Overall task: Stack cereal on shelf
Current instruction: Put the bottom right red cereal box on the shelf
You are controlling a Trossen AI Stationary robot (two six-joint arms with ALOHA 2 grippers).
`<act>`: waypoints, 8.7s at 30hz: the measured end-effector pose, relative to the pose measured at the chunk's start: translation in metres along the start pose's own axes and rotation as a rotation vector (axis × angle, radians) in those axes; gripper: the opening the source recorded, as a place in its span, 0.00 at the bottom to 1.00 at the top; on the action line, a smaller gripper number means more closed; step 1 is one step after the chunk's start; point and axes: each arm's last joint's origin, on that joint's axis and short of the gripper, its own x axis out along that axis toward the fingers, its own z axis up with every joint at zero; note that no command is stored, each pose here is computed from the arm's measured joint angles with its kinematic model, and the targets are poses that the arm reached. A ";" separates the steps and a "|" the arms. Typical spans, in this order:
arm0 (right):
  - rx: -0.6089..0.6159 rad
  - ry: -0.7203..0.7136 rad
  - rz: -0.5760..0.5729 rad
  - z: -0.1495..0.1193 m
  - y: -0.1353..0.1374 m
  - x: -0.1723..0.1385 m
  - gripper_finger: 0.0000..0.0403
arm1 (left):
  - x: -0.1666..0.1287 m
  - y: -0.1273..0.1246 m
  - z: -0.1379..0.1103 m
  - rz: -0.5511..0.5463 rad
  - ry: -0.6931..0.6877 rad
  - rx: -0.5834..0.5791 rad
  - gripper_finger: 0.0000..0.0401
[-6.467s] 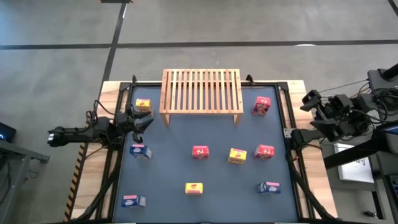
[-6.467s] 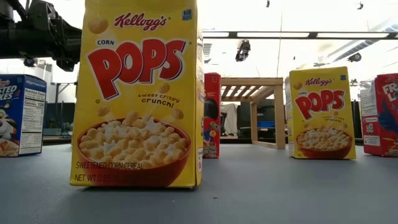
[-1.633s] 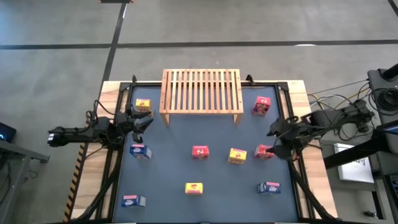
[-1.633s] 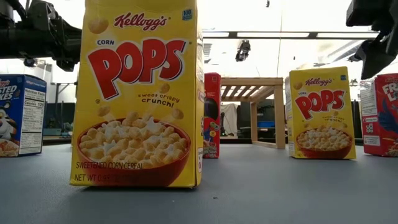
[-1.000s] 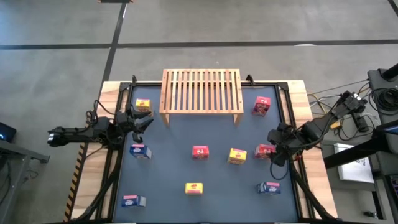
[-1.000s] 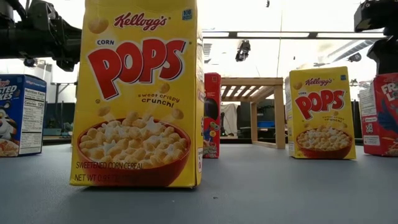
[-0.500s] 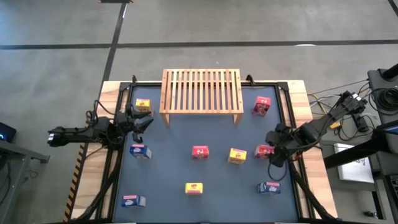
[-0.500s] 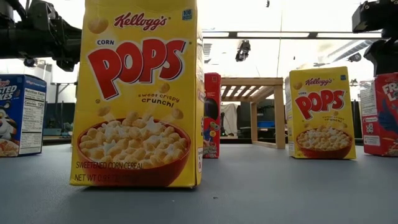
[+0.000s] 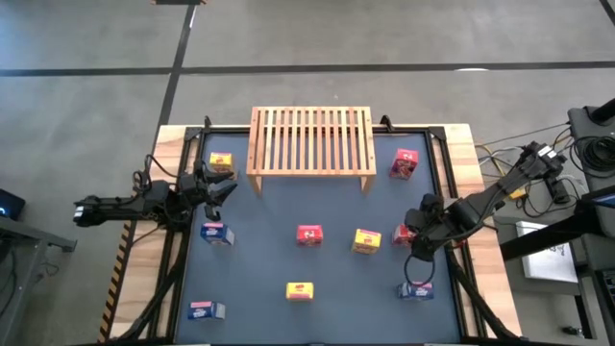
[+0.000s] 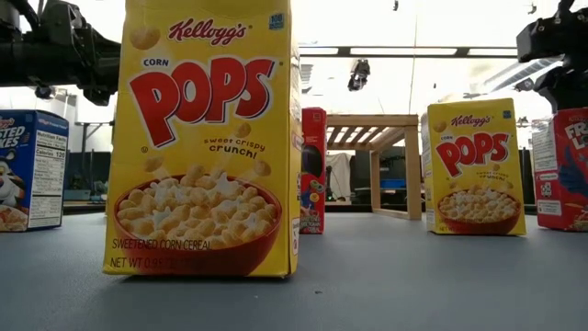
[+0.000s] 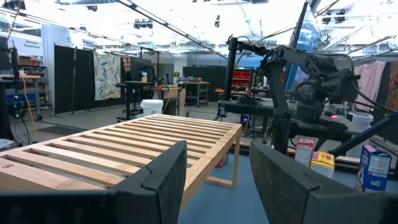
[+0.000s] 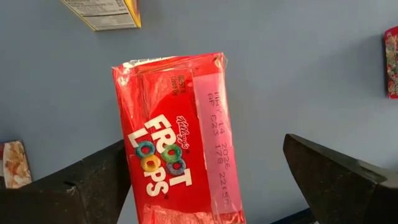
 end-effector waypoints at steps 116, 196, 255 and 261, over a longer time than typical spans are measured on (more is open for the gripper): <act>-0.163 -0.379 -0.030 0.026 -0.035 -0.047 0.51 | 0.000 0.000 0.000 0.001 0.000 0.000 0.40; -0.156 -0.298 0.125 0.039 -0.015 -0.025 0.80 | 0.000 0.000 0.000 0.001 0.000 0.000 0.40; -0.171 -0.096 0.010 0.049 -0.020 0.009 0.39 | 0.000 0.000 0.000 0.000 0.000 0.000 0.40; -0.171 -0.089 0.009 0.049 -0.020 0.007 0.39 | 0.000 0.000 0.000 0.000 0.000 0.000 0.40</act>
